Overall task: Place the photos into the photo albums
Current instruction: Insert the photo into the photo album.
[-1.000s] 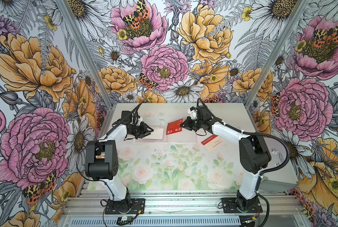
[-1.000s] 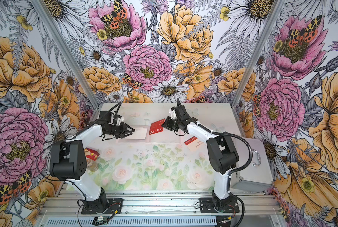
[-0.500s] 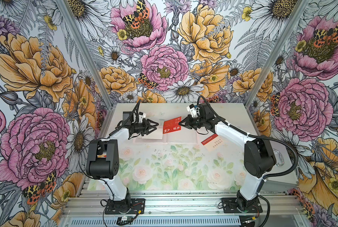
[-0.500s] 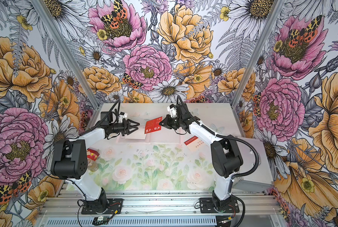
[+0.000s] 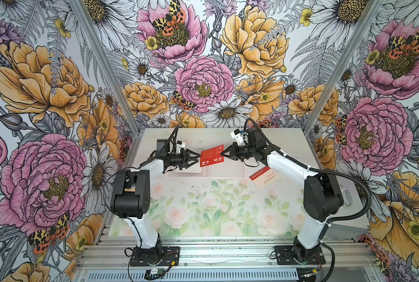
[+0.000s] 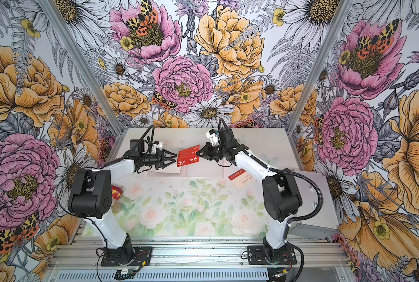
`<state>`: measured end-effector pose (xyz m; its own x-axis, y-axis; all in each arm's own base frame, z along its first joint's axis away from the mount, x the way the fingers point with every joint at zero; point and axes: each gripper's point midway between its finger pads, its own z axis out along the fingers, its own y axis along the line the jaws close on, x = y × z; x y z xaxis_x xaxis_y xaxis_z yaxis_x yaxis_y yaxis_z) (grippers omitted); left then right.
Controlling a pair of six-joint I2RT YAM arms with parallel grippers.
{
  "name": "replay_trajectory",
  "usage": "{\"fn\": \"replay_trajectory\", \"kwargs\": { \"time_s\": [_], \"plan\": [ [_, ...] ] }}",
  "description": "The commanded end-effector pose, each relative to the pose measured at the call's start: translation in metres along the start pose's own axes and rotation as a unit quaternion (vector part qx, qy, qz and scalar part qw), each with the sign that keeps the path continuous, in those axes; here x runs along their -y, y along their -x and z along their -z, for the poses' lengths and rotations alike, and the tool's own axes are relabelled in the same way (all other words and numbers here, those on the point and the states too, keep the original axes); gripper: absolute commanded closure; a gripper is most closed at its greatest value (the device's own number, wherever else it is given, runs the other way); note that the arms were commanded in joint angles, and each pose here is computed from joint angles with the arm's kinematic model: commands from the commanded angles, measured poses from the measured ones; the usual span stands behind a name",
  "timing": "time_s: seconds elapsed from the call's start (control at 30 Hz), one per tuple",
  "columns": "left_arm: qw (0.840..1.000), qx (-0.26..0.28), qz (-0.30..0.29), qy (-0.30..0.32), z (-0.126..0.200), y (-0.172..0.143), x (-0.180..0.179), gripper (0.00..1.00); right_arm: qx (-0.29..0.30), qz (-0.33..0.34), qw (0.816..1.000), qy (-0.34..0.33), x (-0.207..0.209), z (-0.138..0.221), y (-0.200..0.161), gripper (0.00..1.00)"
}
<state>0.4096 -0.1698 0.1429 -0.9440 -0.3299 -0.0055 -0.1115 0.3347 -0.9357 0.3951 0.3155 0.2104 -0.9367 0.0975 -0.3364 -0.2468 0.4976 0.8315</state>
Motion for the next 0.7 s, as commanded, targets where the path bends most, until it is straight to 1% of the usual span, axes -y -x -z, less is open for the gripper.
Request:
{"fn": "replay_trajectory", "kwargs": {
  "time_s": [0.0,0.17,0.3,0.5,0.67],
  "plan": [
    [0.999,-0.012,-0.017,-0.025,-0.003,0.001,0.017,0.57,0.008,0.024,0.999,0.028,-0.024,0.009,0.004,1.0],
    [0.999,-0.028,-0.026,-0.038,-0.008,-0.005,0.031,0.58,0.005,0.023,0.999,0.032,-0.024,0.007,0.002,1.0],
    [0.998,-0.026,-0.028,-0.049,-0.006,-0.004,0.04,0.61,0.003,0.019,0.999,0.029,-0.021,0.006,0.001,1.0],
    [0.997,-0.024,-0.032,-0.066,-0.001,-0.005,0.055,0.68,0.005,0.013,1.0,0.022,-0.014,0.005,0.001,1.0],
    [0.996,-0.025,-0.039,-0.079,0.004,-0.007,0.069,0.69,0.006,0.002,1.0,0.011,-0.003,0.002,0.001,1.0]
  ]
}}
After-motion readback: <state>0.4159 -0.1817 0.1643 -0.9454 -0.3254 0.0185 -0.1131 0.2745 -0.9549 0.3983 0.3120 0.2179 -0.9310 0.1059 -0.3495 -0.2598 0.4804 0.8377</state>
